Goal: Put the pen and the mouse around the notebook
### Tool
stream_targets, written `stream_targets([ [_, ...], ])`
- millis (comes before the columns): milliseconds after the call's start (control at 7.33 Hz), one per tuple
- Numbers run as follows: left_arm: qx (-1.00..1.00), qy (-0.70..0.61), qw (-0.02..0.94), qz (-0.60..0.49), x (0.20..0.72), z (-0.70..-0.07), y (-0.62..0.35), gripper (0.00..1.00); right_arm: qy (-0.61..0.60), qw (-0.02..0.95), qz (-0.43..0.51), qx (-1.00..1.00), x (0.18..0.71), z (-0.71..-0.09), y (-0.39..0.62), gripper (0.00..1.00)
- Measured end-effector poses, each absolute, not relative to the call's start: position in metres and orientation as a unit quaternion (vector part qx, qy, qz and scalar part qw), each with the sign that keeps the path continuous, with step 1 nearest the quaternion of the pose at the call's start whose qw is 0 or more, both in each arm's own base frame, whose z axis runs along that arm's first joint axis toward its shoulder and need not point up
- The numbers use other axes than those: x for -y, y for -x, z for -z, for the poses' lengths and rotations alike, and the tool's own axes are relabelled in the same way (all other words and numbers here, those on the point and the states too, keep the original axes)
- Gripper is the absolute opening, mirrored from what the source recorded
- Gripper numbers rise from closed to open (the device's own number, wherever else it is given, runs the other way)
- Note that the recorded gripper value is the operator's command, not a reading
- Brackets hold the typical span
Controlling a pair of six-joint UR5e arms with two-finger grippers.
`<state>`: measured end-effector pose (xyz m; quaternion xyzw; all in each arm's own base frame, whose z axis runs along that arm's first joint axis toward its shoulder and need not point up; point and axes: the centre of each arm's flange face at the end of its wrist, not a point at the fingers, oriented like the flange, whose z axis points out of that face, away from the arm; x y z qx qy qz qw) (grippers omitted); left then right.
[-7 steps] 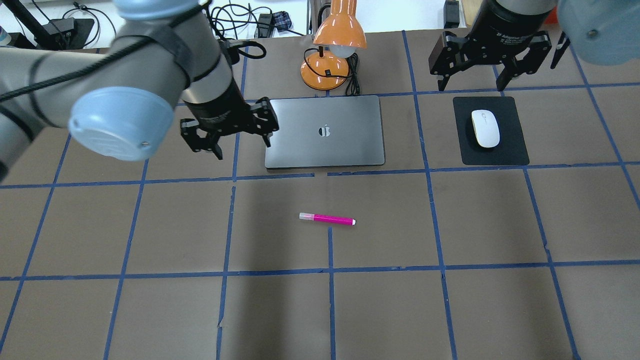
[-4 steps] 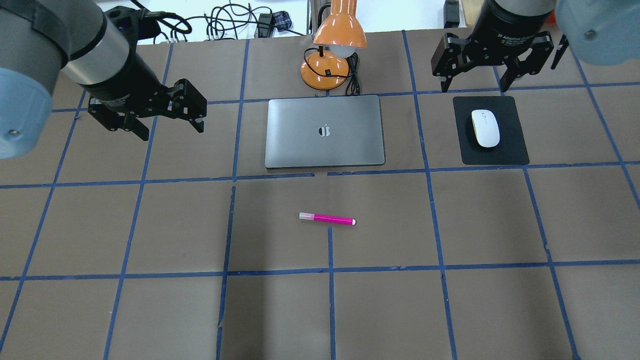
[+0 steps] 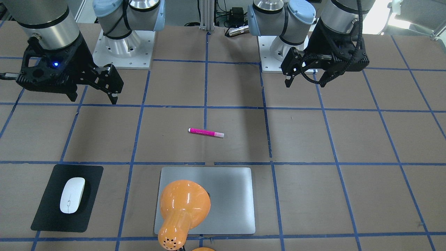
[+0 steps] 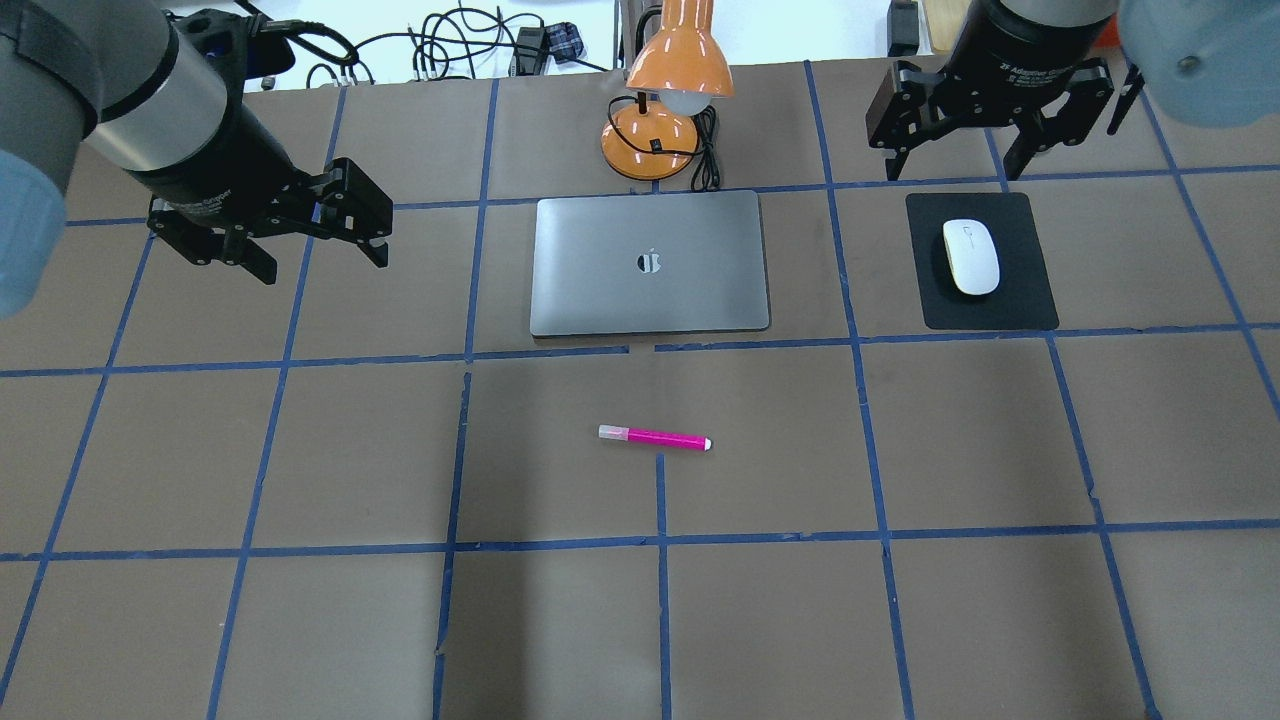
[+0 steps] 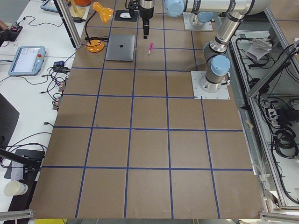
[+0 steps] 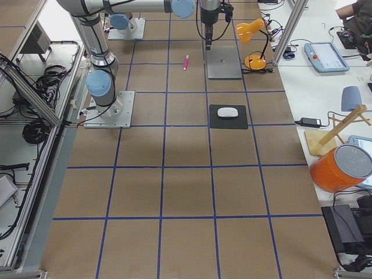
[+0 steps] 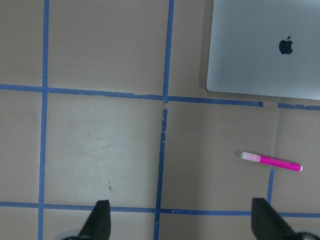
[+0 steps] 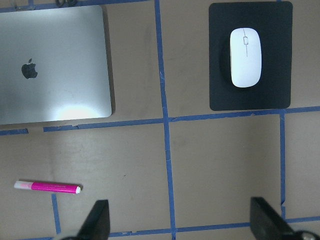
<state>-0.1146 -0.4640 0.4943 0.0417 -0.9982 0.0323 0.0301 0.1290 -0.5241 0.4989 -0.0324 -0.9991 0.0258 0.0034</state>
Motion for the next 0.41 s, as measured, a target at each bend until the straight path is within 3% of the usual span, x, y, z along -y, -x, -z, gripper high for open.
stream_targets([
  [409,0.998,-0.042,0.031,-0.03,0.4629,-0.4944,0.1147,1.0,0.034,0.004,-0.025,0.999,0.528,-0.4981,-0.1293,1.0],
])
